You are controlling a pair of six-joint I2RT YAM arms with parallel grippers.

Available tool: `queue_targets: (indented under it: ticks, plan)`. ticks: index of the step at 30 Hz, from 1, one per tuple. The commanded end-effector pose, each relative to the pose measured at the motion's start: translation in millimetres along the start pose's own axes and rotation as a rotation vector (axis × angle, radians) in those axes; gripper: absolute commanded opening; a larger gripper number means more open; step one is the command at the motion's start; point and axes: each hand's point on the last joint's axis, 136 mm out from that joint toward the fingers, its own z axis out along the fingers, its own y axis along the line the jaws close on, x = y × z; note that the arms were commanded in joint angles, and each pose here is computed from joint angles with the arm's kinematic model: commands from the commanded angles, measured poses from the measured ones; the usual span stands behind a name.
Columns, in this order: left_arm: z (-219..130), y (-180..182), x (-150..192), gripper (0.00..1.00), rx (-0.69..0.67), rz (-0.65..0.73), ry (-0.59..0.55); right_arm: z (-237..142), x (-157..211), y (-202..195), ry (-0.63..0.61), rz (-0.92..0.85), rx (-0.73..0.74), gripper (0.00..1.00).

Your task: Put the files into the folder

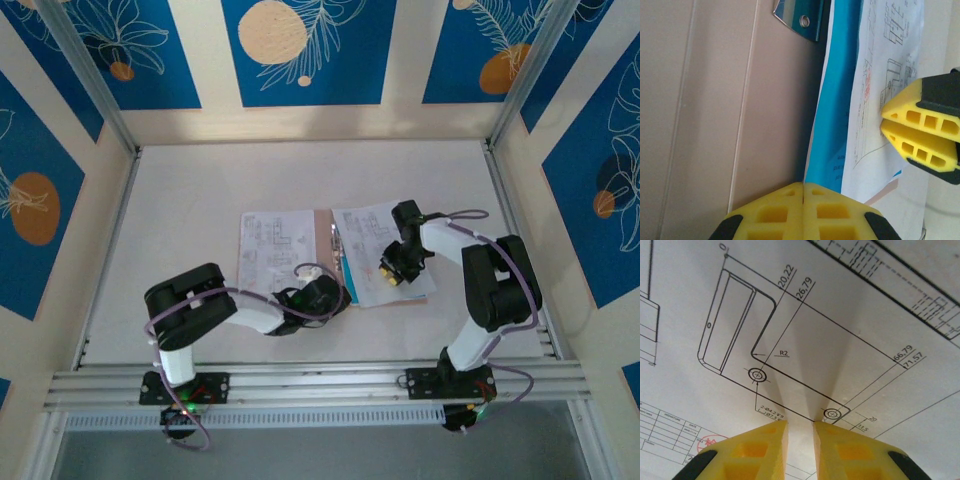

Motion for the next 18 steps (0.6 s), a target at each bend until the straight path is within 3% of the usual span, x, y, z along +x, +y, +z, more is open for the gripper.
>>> queue_targets:
  ticks: [1, 9, 18]
  plan:
    - [-0.4, 6.1, -5.7, 0.00, -0.013, -0.005, -0.024, 4.7, 11.6, -23.8, 0.011, 0.114, 0.066, 0.23]
    - [0.4, 6.8, -4.8, 0.00, -0.013, -0.003, -0.020, 2.8, 17.2, -31.3, -0.009, 0.229, 0.085, 0.20]
    - [-2.5, 8.8, -5.3, 0.00, -0.026, 0.002, -0.017, 4.6, 14.2, -11.2, 0.001, 0.222, 0.080, 0.19]
